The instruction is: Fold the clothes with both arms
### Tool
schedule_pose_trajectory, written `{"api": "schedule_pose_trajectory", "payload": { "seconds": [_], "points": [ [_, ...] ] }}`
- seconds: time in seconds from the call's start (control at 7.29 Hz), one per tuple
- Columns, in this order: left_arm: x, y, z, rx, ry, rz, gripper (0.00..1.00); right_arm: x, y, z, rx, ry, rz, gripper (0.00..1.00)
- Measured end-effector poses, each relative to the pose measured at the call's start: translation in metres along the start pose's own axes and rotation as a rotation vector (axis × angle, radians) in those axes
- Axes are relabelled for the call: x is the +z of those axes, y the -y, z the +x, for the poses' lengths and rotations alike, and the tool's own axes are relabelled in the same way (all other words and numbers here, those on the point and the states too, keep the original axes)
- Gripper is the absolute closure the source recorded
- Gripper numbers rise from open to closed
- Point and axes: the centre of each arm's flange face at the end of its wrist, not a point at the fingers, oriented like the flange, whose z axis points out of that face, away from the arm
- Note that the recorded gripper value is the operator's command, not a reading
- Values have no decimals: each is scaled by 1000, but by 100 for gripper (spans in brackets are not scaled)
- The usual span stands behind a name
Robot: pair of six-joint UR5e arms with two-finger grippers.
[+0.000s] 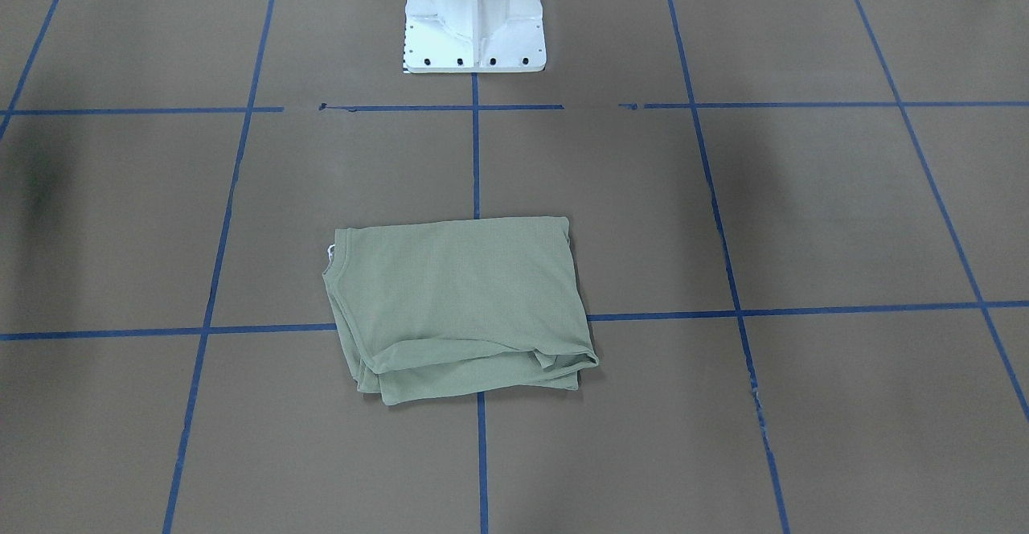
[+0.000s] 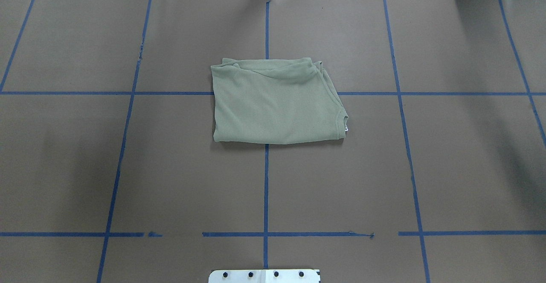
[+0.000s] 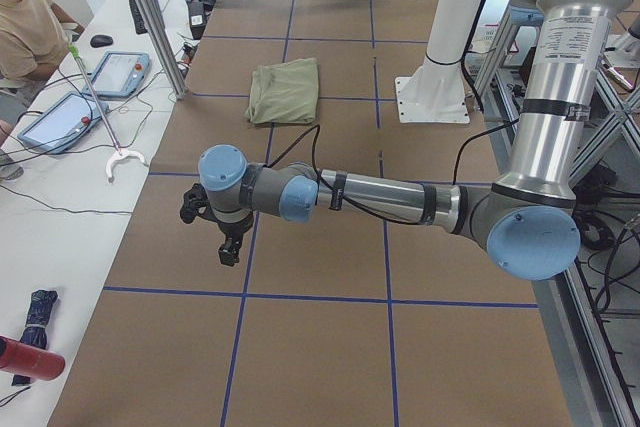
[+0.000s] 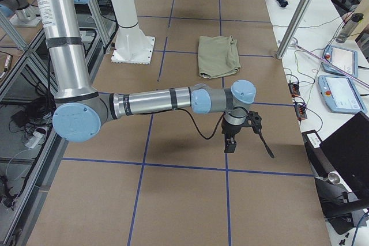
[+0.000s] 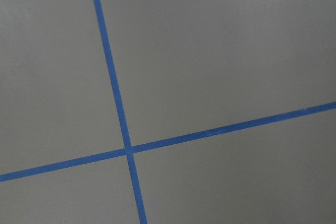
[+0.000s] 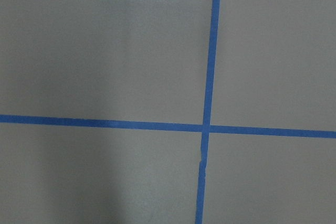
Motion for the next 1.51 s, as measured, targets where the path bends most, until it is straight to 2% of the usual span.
{"api": "schedule_pose_trajectory", "payload": {
  "seconds": [0.55, 0.96, 1.51],
  "points": [
    [-3, -20, -7, -4, 21, 5, 0, 6, -6, 2, 4, 12, -11, 0],
    [-20, -14, 13, 25, 31, 34, 0, 11, -6, 3, 5, 10, -20, 0],
    [-18, -4, 9, -18, 82, -6, 0, 15, -6, 1, 2, 12, -28, 0]
  ]
}}
